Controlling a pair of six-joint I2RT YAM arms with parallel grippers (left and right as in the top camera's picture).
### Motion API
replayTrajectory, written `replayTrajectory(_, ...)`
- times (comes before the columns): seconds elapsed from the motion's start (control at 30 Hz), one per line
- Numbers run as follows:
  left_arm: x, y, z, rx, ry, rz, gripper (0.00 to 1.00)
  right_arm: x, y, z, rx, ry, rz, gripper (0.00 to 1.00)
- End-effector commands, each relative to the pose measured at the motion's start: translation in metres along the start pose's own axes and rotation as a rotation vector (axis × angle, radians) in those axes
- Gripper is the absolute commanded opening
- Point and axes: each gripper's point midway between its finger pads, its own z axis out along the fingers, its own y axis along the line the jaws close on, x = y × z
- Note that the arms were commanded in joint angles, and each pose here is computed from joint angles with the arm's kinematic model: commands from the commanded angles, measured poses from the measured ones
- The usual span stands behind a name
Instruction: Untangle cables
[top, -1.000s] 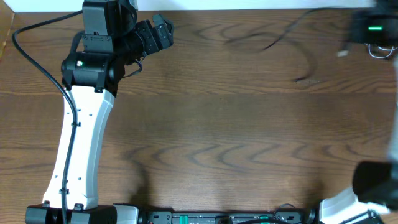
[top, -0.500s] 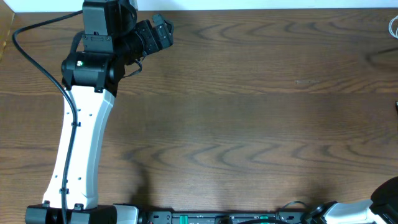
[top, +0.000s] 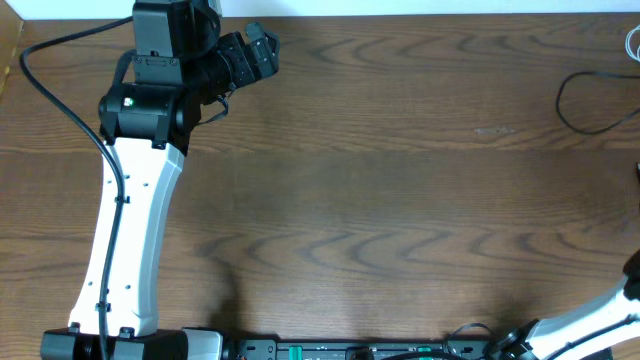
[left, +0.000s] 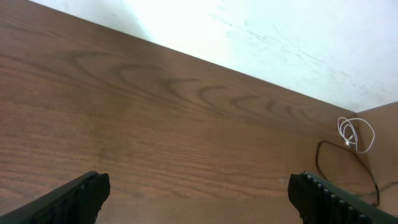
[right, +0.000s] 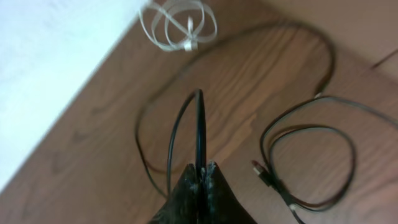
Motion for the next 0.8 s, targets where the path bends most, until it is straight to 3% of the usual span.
replayTrajectory(0.0,-0.005,0.0,-0.002,-0.005,-0.015,0.019,0.97,0.013,-0.005,0.031,0.022,0.053,-0.03,0.18)
replayTrajectory(0.03,-0.005,0.0,-0.002,-0.005,-0.015,0.019,0.97,0.017,-0.009,0.04,0.032,0.071,-0.025,0.43)
replayTrajectory(0.07,-0.005,0.0,-0.002,-0.005,-0.015,0.019,0.97,0.022,-0.014,0.048,0.04,0.089,-0.019,0.78)
replayTrajectory(0.1,-0.005,0.0,-0.002,-0.005,-0.015,0.019,0.97,0.027,-0.017,0.055,0.044,0.111,-0.013,0.93)
replayTrajectory(0.13,-0.005,0.0,-0.002,-0.005,-0.015,0.019,0.97,0.033,-0.02,0.06,0.049,0.135,-0.005,0.99)
replayTrajectory(0.37,-0.005,0.0,-0.002,-0.005,-0.015,0.019,0.97,0.045,-0.015,0.051,0.029,0.185,-0.014,0.99)
replayTrajectory(0.77,-0.001,0.001,-0.002,-0.012,-0.001,0.015,0.98,0.078,0.112,-0.054,-0.239,0.2,-0.34,0.99)
